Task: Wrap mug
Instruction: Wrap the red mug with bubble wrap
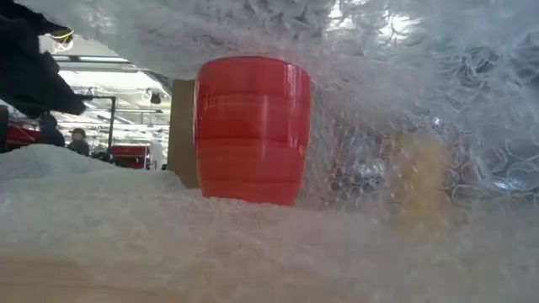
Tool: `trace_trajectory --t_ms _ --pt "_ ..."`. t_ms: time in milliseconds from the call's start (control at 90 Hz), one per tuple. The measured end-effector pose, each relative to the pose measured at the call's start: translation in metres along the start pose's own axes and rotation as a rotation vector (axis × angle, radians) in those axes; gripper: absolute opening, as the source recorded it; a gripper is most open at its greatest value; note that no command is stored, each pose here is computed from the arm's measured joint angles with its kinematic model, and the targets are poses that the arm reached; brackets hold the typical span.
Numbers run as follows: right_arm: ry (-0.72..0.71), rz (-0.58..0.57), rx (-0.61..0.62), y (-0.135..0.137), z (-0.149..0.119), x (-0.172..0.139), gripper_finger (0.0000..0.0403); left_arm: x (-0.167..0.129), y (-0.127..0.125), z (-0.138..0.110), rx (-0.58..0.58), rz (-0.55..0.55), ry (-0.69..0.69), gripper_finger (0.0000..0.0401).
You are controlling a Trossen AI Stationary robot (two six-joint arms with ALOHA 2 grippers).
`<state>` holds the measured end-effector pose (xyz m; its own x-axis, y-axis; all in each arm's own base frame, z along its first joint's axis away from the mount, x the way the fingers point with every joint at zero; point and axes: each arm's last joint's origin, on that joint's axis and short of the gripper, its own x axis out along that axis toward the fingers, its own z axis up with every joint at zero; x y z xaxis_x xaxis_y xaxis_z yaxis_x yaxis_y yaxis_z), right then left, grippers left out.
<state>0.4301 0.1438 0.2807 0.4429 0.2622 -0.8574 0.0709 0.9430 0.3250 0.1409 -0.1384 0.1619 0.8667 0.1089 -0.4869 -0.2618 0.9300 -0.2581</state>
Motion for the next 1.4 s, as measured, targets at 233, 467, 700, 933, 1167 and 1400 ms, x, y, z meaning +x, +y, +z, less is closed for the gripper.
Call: trace_trajectory --t_ms 233,467,700,933,1167,1400 --pt "0.092 -0.071 0.065 -0.003 0.002 0.021 0.0 -0.01 -0.007 -0.007 -0.043 -0.06 0.01 0.0" --pt "0.167 -0.119 0.093 -0.015 -0.003 0.058 0.0 -0.02 -0.018 -0.009 -0.097 -0.146 -0.027 0.0" --pt "0.265 -0.129 0.126 -0.029 -0.009 0.095 0.0 -0.021 -0.032 -0.004 -0.147 -0.242 -0.085 0.0" --pt "0.205 -0.131 0.131 -0.025 -0.003 0.09 0.0 -0.004 -0.044 -0.02 -0.173 -0.254 -0.091 0.0" --pt "0.111 -0.102 0.119 -0.022 0.012 0.081 0.0 0.021 -0.072 -0.016 -0.107 -0.232 -0.147 0.0" --pt "0.109 -0.11 0.123 -0.024 0.013 0.081 0.0 0.047 -0.09 0.002 -0.002 -0.155 -0.203 0.0"
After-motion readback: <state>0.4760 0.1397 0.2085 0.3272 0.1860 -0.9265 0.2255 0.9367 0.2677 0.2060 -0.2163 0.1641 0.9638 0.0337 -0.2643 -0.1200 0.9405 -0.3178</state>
